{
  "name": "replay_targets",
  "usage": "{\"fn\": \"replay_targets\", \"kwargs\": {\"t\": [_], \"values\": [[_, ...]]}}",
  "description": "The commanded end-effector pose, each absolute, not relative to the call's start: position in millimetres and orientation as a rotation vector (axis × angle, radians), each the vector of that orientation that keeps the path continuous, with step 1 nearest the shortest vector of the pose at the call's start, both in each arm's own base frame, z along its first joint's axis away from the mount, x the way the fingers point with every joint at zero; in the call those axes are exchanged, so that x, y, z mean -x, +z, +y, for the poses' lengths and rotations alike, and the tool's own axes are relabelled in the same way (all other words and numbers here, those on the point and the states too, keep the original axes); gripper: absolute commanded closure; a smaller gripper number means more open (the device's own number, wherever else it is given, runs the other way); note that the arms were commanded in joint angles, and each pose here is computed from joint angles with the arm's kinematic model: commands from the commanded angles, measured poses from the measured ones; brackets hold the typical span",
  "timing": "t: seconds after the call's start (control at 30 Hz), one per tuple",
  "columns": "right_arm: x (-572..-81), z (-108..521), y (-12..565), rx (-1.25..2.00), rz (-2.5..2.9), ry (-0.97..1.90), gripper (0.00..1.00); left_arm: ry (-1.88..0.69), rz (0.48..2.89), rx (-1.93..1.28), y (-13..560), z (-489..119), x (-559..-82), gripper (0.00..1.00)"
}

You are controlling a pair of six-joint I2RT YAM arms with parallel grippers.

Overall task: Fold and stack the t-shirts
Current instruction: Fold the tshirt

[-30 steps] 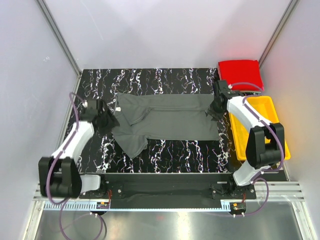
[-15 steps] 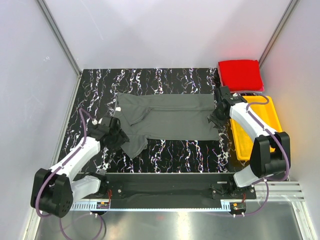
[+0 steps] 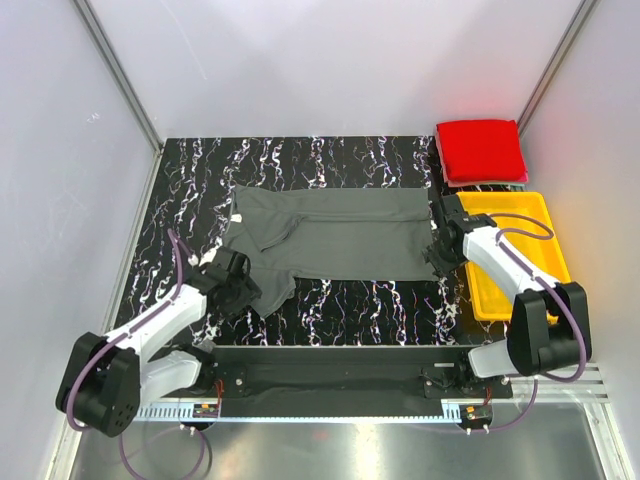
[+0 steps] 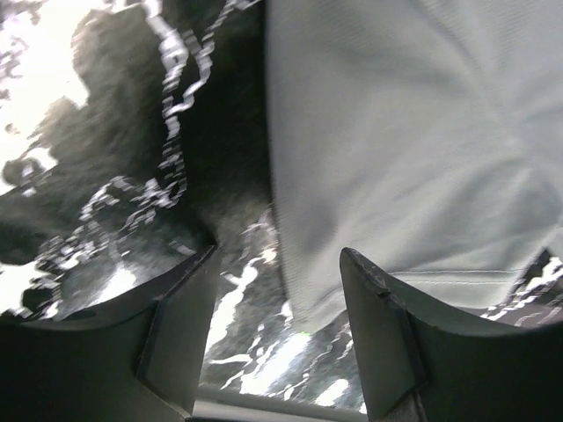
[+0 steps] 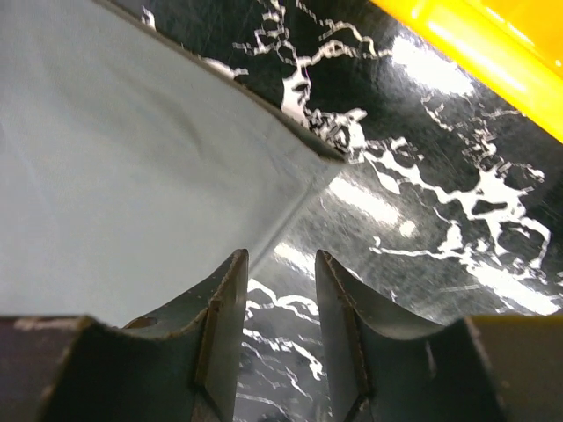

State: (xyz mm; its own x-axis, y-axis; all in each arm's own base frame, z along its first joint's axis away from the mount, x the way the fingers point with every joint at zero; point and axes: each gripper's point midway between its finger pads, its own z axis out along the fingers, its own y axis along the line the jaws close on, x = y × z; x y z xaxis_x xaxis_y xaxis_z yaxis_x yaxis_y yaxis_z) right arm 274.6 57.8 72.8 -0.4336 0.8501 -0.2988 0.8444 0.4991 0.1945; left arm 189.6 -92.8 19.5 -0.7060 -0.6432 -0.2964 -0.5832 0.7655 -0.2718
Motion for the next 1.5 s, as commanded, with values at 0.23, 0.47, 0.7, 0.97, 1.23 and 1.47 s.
{"fn": "replay_targets", "kwargs": {"t": [0.23,0.47,0.7,0.97,1.23,1.47], "values": [[-284,44,47,-1.503,2.274,-0.076,0.56,-0.250,2.543,0.922,11,-97,-203,0.41],[-279,39,38,-1.538,2.255,-0.121,0.57,-0.276,2.534,0.899,15,-100,-204,0.60],[-279,40,29,-1.551,2.262,-0.130,0.56,-0.311,2.533,0.835,21,-105,-206,0.87],[-271,34,20,-1.566,2.272,-0.207,0.56,-0.325,2.483,0.779,38,-103,-215,1.00],[-271,33,22,-1.509,2.281,-0.191,1.00,-0.271,2.399,0.770,69,-92,-225,1.00],[-260,40,29,-1.419,2.312,-0.144,1.00,-0.262,2.335,0.814,76,-81,-220,1.00]]}}
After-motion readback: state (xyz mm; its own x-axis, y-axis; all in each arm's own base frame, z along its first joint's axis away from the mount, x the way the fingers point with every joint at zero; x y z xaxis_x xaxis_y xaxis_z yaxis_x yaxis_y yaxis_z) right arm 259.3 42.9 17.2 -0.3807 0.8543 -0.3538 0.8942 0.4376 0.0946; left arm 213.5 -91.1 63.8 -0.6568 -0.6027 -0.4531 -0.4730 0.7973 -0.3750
